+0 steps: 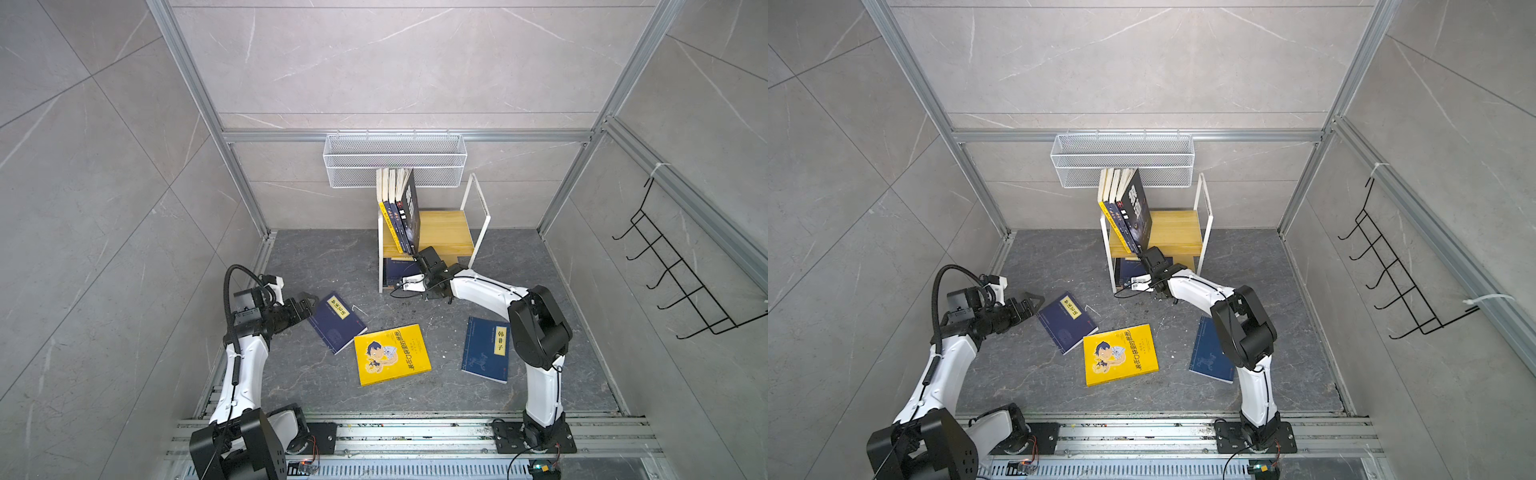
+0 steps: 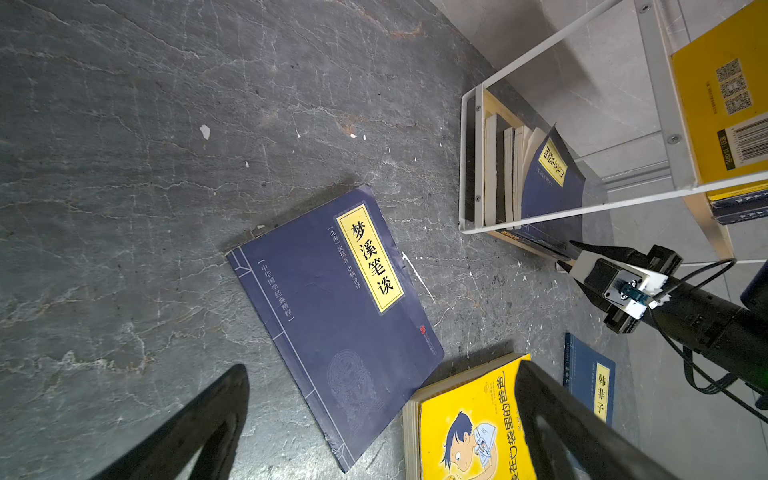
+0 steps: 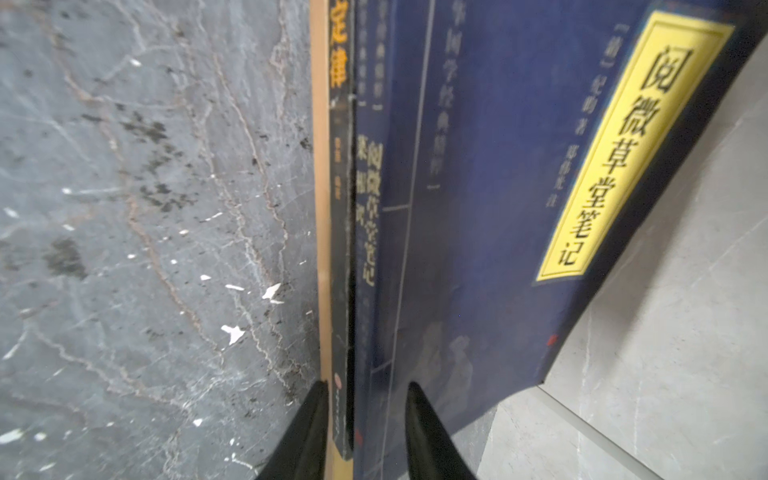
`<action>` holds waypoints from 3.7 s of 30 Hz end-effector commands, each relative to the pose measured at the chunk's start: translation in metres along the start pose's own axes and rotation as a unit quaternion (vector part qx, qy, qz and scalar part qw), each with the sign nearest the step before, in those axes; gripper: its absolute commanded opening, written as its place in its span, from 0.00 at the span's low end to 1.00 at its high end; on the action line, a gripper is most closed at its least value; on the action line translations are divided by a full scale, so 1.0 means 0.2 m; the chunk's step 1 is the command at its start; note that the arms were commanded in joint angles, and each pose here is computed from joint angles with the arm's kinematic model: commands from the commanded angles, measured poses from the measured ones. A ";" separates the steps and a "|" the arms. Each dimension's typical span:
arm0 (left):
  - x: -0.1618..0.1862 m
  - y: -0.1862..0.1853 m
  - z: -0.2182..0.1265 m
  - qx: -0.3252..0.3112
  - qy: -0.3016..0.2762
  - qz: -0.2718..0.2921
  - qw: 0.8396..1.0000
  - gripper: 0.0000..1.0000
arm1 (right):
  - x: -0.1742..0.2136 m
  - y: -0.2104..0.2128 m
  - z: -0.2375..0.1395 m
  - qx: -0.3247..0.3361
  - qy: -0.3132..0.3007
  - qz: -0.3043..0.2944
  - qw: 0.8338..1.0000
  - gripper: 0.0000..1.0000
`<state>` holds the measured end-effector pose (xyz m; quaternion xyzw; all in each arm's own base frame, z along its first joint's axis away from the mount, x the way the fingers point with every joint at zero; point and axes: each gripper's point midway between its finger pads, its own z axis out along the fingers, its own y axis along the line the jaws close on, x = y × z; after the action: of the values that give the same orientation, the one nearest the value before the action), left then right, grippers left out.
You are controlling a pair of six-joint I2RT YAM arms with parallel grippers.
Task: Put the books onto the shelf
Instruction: 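Release the blue book and move right gripper toward the yellow book, then grip the yellow book's edges with both grippers from opposite sides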
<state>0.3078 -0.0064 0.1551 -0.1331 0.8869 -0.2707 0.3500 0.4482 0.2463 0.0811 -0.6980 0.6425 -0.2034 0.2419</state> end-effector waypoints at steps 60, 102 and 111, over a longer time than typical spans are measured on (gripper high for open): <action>0.95 -0.35 0.28 0.082 0.274 0.008 0.958 0.81 | -0.08 0.83 -0.60 -0.208 -0.077 0.743 0.632 0.81; 1.03 -0.26 0.51 0.034 0.311 -0.007 0.950 0.13 | -0.40 0.77 -0.80 -0.440 -0.256 0.733 0.450 0.54; 1.03 -0.27 0.51 0.040 0.311 -0.006 0.949 0.13 | -0.39 0.67 -0.93 -0.432 -0.296 0.727 0.445 0.51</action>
<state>0.2530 -0.1693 0.0237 -0.0486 0.9361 -0.3328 0.1030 0.2251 0.2824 0.1073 0.0395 0.8500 0.5102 0.1249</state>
